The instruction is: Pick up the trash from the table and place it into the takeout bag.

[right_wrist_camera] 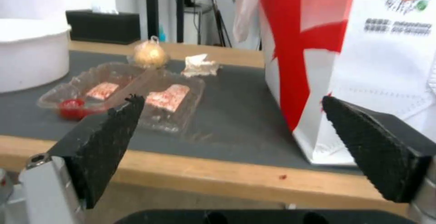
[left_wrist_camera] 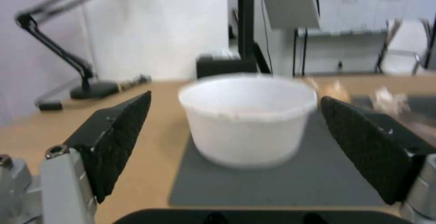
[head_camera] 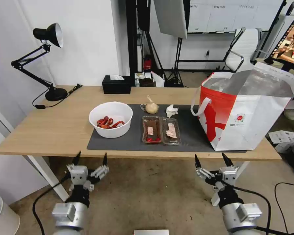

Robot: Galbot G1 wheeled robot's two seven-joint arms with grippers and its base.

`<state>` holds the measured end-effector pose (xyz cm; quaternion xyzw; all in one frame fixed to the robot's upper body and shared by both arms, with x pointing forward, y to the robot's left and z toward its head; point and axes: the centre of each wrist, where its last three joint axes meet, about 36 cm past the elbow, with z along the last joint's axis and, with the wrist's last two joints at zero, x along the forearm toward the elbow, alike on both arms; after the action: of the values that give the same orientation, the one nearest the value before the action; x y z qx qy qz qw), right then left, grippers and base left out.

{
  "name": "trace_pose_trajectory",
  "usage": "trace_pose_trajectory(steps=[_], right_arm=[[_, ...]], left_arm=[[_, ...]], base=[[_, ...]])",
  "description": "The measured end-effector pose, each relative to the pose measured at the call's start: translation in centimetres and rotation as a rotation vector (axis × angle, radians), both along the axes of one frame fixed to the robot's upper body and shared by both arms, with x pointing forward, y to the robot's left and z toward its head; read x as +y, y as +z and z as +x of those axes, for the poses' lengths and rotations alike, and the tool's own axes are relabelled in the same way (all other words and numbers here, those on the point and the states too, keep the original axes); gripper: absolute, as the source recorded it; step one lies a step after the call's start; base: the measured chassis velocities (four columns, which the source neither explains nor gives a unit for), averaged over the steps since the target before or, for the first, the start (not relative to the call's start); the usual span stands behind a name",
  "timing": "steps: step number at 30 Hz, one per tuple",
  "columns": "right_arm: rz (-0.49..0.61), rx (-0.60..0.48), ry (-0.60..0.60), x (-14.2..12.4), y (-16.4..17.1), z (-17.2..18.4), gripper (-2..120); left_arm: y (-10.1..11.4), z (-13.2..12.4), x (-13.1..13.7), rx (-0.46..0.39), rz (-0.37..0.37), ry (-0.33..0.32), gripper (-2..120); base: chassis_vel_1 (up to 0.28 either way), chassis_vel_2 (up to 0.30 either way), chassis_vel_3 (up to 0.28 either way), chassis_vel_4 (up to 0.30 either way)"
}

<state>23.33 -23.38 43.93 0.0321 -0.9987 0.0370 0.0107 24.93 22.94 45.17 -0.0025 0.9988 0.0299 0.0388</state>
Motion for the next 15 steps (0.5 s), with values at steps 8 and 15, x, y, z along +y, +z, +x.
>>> trace_pose_trajectory(steps=[8,15], right_arm=[[0.042,-0.012,0.080,-2.6,1.8,1.7,100],[0.096,-0.029,0.160,-4.5,3.8,3.4,100]], left_arm=[[1.1,1.5,0.5,-0.098,-0.018,-0.001,100],[0.8,1.4,0.4,-0.088,-0.019,-0.009,100]], base=[[0.000,0.000,0.000,0.000],[0.000,0.000,0.000,0.000]])
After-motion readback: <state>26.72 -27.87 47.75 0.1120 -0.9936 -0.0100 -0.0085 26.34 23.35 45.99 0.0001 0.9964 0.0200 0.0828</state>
